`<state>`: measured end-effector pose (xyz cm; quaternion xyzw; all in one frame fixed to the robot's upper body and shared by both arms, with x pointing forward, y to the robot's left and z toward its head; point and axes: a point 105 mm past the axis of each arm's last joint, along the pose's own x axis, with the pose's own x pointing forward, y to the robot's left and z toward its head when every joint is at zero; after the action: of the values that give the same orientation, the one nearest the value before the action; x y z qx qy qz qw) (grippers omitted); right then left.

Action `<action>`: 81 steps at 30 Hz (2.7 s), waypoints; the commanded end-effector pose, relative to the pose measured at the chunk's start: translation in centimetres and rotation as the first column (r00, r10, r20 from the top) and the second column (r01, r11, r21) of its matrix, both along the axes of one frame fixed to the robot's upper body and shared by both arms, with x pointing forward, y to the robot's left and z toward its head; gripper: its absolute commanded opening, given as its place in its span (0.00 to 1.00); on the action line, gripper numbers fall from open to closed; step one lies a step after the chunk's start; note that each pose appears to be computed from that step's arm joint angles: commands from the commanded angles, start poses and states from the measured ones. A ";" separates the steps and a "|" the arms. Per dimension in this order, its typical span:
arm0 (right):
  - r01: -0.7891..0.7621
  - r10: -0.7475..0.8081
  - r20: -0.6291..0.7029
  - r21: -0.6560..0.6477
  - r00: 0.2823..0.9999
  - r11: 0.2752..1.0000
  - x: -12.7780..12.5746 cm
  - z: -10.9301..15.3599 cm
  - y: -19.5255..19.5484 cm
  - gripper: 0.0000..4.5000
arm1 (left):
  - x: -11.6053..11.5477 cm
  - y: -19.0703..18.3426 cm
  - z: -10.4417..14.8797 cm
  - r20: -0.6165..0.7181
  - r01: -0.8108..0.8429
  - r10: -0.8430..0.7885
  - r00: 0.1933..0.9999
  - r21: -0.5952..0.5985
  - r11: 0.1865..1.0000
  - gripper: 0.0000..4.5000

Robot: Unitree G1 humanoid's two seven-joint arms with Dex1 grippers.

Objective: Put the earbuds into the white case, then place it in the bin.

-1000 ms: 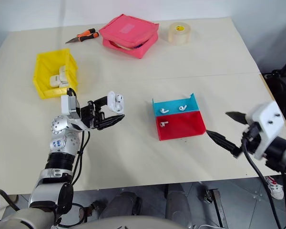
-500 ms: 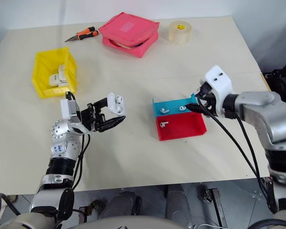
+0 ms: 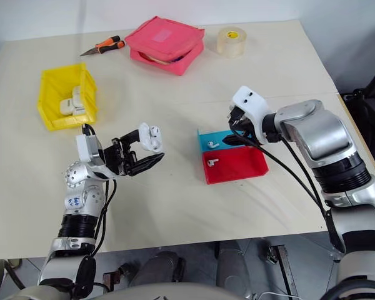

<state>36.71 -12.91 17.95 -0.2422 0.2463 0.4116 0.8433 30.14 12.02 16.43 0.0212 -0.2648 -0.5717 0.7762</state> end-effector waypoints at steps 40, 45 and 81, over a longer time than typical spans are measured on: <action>-0.172 0.165 -0.070 -0.110 0.984 0.979 1.1 -1.7 4.5 0.43 | -0.9 0.5 0.3 0.024 -0.039 0.039 0.999 0.005 0.999 0.61; -0.187 0.178 -0.070 -0.140 0.981 0.972 1.3 -1.8 4.5 0.43 | -1.0 0.6 0.3 0.025 -0.045 0.045 0.999 0.006 0.999 0.61; -0.221 0.211 0.134 0.067 0.968 0.973 0.4 2.1 4.4 0.10 | -0.9 0.3 0.5 0.028 -0.010 0.010 1.000 0.016 1.000 0.61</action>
<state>37.46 -8.60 17.84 -0.2625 0.1954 0.4928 0.8063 29.28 12.43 16.13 0.0332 -0.2581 -0.5654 0.7827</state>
